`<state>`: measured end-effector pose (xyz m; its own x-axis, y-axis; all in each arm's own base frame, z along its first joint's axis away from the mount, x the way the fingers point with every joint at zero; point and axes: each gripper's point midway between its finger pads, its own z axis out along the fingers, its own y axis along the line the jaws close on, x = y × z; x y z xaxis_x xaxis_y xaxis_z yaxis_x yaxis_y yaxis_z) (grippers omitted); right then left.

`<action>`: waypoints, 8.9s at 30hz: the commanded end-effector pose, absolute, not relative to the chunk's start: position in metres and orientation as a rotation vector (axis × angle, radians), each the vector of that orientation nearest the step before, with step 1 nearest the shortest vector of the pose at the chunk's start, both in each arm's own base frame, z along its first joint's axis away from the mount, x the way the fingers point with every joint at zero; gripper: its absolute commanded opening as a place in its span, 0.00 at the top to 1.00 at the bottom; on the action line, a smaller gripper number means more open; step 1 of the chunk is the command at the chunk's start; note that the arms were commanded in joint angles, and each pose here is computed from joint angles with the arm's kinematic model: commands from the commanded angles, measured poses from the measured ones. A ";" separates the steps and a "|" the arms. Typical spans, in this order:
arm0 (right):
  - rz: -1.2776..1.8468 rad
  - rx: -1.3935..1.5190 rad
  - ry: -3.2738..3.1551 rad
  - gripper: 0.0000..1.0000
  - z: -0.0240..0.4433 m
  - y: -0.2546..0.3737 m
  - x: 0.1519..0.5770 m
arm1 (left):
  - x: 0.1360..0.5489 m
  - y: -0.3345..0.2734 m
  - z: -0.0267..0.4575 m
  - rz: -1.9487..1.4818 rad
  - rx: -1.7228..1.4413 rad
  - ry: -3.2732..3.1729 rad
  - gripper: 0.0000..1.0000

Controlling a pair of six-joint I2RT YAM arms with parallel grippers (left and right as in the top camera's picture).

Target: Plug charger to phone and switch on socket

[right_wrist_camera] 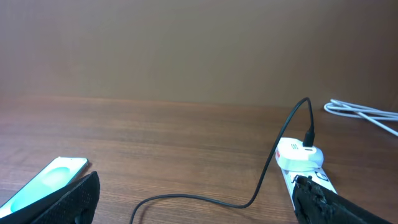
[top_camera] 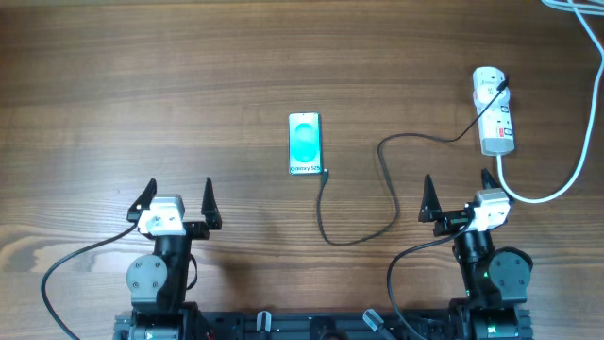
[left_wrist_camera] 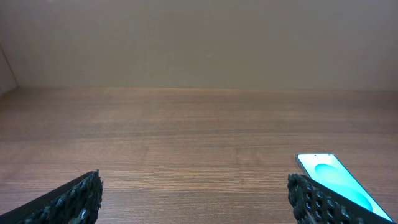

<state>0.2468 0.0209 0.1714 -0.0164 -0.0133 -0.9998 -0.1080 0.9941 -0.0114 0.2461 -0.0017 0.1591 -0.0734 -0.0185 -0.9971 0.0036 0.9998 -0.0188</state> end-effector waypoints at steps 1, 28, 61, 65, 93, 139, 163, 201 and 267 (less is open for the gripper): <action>0.057 -0.094 1.592 0.00 0.169 0.019 0.248 | 0.246 -0.002 0.157 -0.005 0.006 1.644 0.00; 0.057 -0.094 1.592 0.00 0.169 0.019 0.248 | 0.181 -0.094 0.299 -0.671 0.317 1.057 0.00; 0.058 -0.094 1.592 0.01 0.169 0.019 0.248 | 0.318 -0.147 0.248 -0.652 -0.157 2.572 0.01; 0.058 -0.094 1.592 0.00 0.170 0.019 0.248 | 0.330 -0.178 0.218 -0.439 -0.076 2.787 0.00; 0.058 -0.094 1.592 0.00 0.169 0.019 0.248 | 0.371 -0.215 0.074 -0.081 -0.190 3.050 0.00; 0.057 -0.094 1.592 0.00 0.169 0.019 0.248 | 0.376 -0.226 -0.013 0.007 0.085 3.116 0.00; 0.057 -0.094 1.592 0.00 0.169 0.019 0.248 | 0.376 -0.226 -0.014 0.009 0.037 3.117 0.22; 0.058 -0.094 1.592 0.00 0.169 0.019 0.248 | 0.327 -0.300 0.230 -2.067 -0.060 2.864 0.34; 1.018 -0.113 2.344 0.00 0.361 0.125 0.247 | 0.381 -0.238 0.234 -2.099 -0.615 2.789 0.34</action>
<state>0.2577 0.0893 0.3275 -0.8344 0.1840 -0.5195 -0.1271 0.8529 0.5063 0.3788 -0.2425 0.2195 -0.8643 0.0124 0.5029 -0.4830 0.2594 -0.8363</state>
